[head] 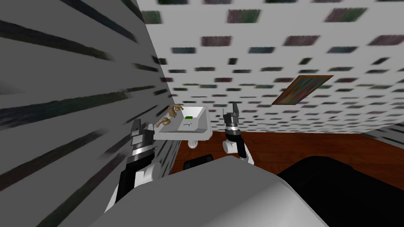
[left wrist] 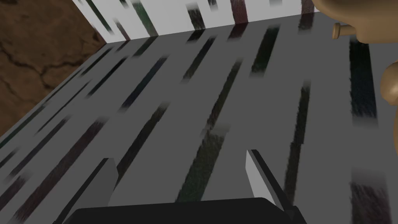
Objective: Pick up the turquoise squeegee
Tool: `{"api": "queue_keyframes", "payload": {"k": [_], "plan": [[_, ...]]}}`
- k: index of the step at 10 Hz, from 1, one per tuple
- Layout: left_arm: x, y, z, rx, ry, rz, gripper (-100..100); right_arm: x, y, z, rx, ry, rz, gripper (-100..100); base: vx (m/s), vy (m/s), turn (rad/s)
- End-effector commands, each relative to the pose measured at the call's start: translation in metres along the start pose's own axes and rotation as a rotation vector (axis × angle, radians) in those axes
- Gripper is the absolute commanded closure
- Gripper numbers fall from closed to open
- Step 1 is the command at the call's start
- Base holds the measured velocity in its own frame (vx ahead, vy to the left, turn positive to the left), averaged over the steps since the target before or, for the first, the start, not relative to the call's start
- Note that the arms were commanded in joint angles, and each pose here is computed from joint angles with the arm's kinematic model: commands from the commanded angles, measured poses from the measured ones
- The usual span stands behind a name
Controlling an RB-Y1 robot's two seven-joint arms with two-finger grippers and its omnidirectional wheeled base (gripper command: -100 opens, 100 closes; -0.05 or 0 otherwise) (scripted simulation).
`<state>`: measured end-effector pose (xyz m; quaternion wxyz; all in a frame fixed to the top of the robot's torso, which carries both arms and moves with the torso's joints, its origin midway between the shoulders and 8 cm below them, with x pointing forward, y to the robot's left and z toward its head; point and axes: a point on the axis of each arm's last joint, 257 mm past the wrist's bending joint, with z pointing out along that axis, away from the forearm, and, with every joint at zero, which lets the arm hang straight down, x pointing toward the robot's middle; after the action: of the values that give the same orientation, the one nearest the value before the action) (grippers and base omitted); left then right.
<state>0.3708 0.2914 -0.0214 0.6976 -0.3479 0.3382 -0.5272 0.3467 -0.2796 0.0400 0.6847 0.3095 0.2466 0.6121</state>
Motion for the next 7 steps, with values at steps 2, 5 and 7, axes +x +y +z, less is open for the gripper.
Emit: {"api": "queue_keyframes", "payload": {"k": [2,5,7], "plan": [[0.009,0.01,0.004,-0.024,0.05,0.011,-100,0.0,0.0,0.0,0.0,0.0,0.0,0,0.008,-0.004,-0.012],[0.022,0.036,0.012,-0.091,0.112,0.011,-100,0.0,0.0,0.0,0.0,0.0,0.0,0,0.013,-0.005,-0.02],[0.028,0.05,0.014,-0.132,0.132,0.009,-100,0.0,0.0,0.0,0.0,0.0,0.0,0,0.015,-0.002,-0.022]]}}
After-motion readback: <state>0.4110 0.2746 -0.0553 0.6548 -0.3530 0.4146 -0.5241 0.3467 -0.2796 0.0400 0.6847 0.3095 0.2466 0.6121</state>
